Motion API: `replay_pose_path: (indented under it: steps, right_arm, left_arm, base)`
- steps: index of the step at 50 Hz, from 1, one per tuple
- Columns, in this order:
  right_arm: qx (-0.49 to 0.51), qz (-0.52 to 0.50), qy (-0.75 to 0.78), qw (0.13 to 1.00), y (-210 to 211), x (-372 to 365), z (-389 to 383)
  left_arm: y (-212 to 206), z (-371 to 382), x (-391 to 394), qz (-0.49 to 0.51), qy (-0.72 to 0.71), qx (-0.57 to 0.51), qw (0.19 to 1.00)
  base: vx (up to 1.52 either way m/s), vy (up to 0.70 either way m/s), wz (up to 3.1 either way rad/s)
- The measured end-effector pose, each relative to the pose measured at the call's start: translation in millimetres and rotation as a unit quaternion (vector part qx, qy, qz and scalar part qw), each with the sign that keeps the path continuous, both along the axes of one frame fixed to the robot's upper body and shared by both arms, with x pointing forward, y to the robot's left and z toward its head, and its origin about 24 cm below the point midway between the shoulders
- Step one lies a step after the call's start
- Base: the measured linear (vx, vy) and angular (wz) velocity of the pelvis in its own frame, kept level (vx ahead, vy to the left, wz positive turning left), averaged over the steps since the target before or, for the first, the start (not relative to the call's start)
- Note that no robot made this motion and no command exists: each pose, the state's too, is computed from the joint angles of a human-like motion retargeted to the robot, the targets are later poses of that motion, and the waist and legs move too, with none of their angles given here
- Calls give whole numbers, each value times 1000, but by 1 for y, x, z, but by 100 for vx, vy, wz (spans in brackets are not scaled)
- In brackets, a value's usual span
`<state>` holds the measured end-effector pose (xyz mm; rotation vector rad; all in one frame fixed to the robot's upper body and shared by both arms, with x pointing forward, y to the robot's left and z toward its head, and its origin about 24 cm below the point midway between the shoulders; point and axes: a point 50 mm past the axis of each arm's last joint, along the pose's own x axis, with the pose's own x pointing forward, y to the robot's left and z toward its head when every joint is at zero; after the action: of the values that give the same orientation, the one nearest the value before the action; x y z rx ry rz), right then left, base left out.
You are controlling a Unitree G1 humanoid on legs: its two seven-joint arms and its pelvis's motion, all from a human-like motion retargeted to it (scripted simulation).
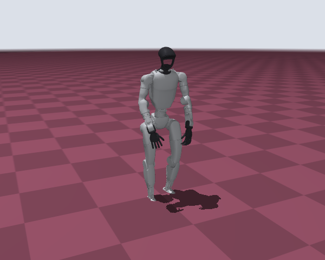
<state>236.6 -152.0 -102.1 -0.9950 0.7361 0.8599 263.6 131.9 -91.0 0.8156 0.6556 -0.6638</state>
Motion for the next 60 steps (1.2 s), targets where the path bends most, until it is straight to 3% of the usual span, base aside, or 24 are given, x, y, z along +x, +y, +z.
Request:
replay_pose_path:
  steps: [12, 23, 60]
  right_arm:
    - [31, -114, -11, 993, -24, -12, -7]
    - [36, -162, 0, 986, -34, -25, -15]
    - [58, -266, 26, 962, -51, -40, -23]
  left_arm:
    - [50, -26, -39, 133, 46, 6, 990]
    - [59, -33, -54, 183, 54, -2, 982]
    - [27, -50, -81, 100, 115, 0, 988]
  base:
    - [0, 0, 0]
    - [0, 0, 0]
    - [0, 0, 0]
